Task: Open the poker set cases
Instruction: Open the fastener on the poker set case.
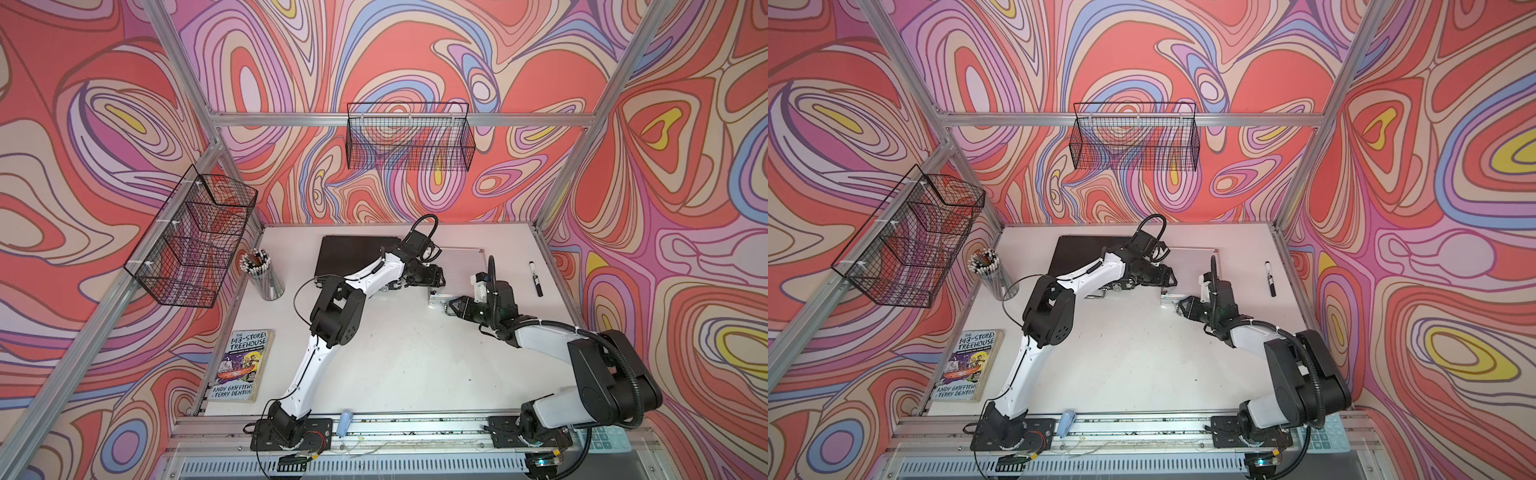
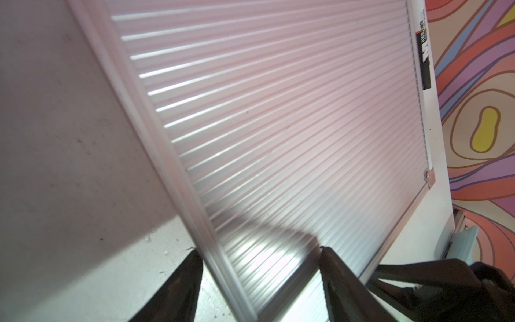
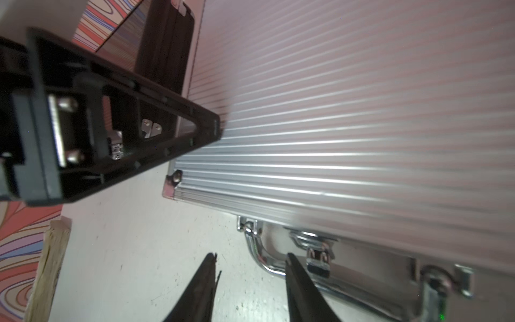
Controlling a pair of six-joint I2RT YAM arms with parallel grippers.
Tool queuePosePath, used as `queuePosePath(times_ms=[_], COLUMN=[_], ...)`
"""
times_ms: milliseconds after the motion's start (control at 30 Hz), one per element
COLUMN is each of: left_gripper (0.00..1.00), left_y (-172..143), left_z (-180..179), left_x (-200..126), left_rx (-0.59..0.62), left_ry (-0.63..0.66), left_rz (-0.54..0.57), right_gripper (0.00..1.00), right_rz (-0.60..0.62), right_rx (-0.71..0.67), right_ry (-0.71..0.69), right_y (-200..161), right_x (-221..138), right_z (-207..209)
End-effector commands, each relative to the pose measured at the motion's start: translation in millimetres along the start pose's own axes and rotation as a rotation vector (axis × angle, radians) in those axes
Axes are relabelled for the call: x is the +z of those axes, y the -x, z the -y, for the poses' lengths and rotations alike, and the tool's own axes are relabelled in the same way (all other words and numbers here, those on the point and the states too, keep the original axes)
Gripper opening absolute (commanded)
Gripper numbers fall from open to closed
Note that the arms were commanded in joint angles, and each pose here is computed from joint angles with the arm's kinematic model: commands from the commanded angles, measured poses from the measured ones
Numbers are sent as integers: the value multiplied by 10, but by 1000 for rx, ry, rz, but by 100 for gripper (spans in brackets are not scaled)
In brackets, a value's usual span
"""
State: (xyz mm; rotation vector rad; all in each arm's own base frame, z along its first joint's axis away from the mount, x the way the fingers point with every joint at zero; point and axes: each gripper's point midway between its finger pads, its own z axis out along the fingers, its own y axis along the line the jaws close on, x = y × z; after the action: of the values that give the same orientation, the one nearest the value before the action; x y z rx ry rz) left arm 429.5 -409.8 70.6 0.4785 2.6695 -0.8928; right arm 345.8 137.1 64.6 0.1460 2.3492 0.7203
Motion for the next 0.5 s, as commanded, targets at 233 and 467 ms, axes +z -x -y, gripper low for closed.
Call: queuePosePath(times_ms=[233, 467], left_gripper=[67, 67], left_y=[-81, -91], left_z=[48, 35], left_x=[-6, -36], left_rx=[8, 19], left_ry=[-8, 7], left_rz=[-22, -25], right_gripper=[51, 50], right_rz=[21, 5], right_rx=[-68, -127], right_ry=[-296, -349], right_y=[133, 179], right_x=[-169, 4], right_z=[331, 208])
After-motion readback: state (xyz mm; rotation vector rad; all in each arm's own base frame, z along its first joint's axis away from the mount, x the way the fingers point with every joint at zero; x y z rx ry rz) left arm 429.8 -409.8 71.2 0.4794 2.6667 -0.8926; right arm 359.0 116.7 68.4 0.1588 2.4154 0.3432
